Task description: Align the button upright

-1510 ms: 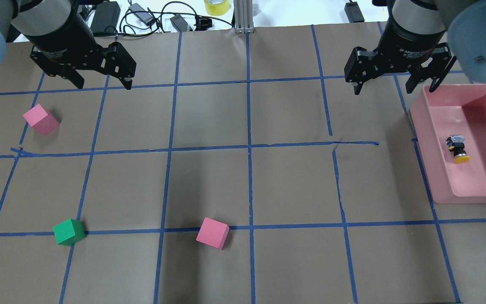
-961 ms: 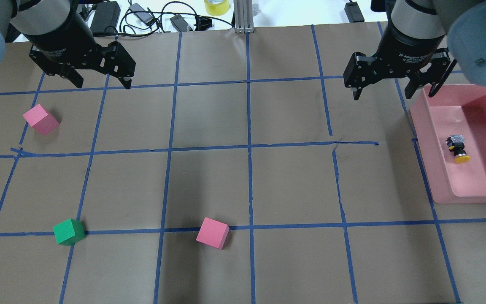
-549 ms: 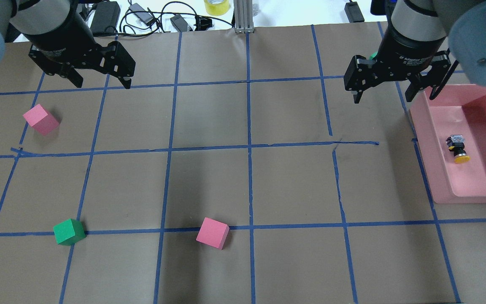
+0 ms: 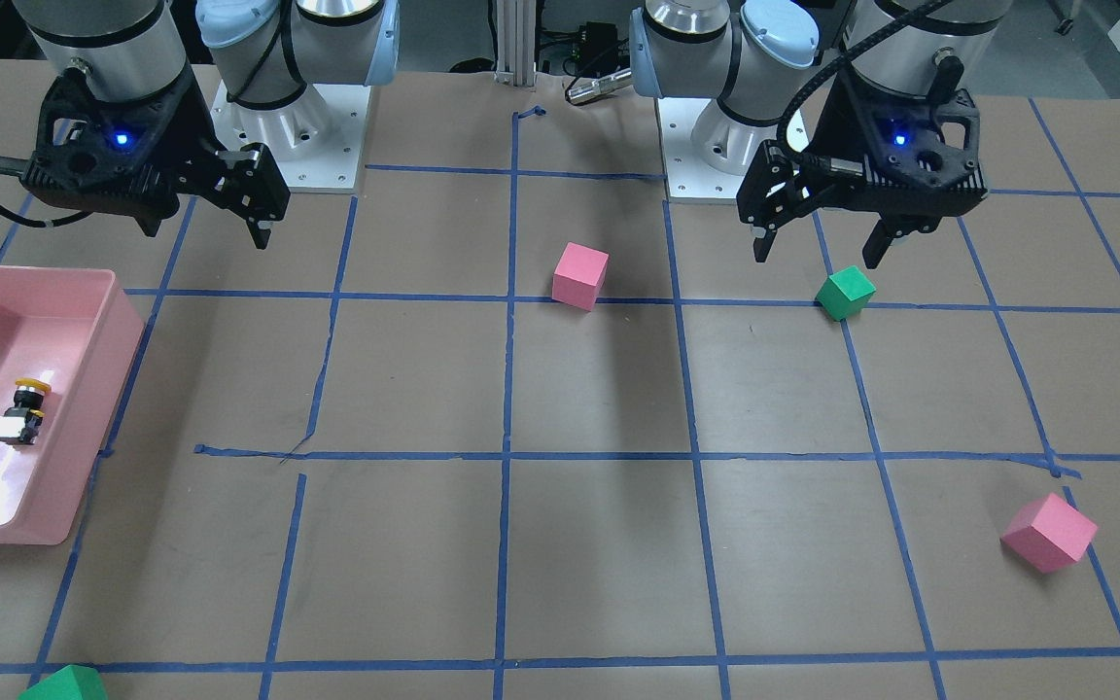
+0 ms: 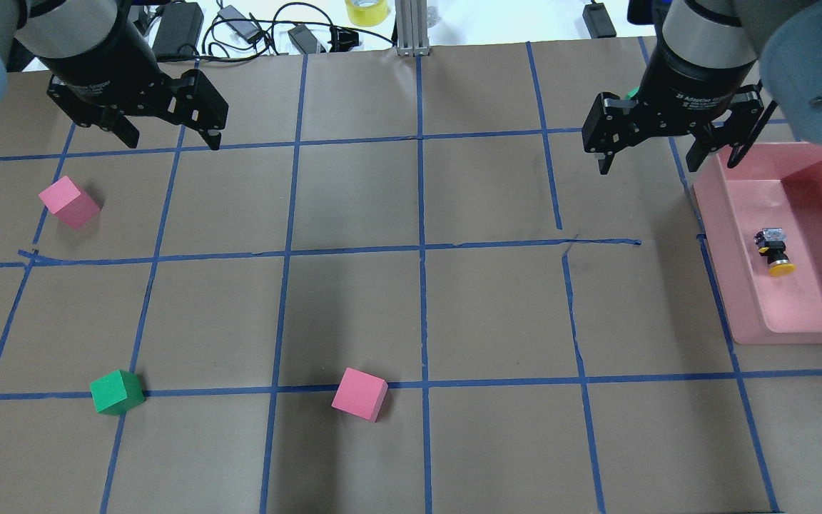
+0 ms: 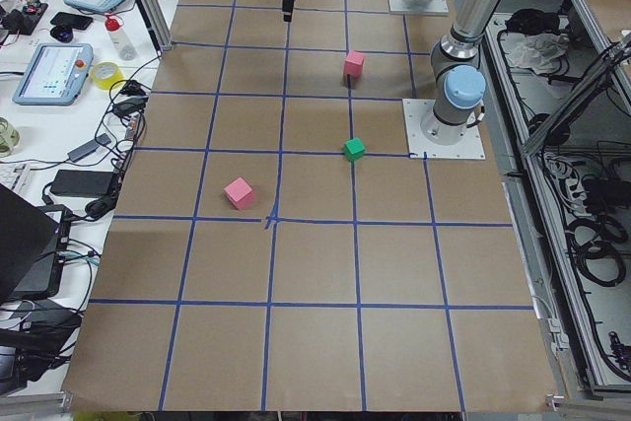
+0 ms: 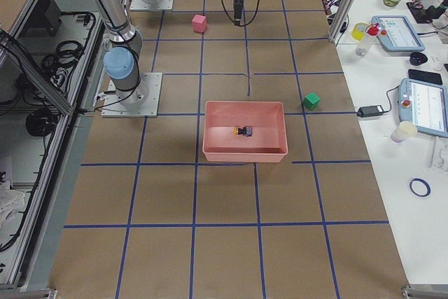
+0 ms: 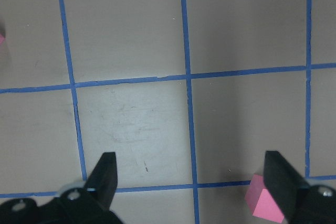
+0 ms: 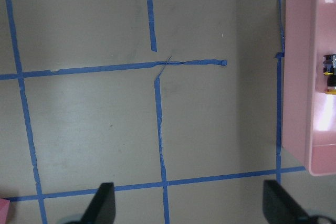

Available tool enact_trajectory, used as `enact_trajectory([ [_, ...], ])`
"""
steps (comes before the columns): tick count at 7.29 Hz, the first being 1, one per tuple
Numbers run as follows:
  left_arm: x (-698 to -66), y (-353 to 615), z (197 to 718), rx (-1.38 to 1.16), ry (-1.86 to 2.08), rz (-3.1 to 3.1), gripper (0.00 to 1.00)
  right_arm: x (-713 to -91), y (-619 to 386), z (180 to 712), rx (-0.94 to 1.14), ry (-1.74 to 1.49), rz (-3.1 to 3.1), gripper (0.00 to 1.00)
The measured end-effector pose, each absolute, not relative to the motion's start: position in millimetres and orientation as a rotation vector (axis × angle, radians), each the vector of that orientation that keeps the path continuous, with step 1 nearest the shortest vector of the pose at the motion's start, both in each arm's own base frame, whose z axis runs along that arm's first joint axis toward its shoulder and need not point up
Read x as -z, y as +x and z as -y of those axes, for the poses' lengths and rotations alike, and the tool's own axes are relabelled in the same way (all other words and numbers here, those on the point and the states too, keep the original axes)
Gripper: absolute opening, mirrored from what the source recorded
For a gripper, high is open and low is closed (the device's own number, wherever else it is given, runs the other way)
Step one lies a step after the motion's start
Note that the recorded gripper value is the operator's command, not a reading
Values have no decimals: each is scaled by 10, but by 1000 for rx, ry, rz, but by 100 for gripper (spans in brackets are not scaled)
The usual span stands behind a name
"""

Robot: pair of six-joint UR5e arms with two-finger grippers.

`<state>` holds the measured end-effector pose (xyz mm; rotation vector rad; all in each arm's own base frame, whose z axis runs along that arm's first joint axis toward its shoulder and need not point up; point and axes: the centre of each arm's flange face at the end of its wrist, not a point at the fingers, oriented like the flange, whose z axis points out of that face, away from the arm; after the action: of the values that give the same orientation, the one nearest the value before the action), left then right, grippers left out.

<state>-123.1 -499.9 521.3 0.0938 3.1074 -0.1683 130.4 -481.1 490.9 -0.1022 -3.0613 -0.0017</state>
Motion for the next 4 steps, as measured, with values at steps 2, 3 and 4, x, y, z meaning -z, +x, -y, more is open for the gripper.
enact_trajectory([
  [2,-5209,-1232,4996,163,94,-3108,100,-4856,1287,4841,14,-108,3058,100],
  [3,-5207,-1232,4996,161,94,-3110,100,-4855,1250,4869,0,-114,3053,100],
  [4,-5207,-1229,4996,160,93,-3109,100,-4859,1201,4898,-15,-120,3050,100],
])
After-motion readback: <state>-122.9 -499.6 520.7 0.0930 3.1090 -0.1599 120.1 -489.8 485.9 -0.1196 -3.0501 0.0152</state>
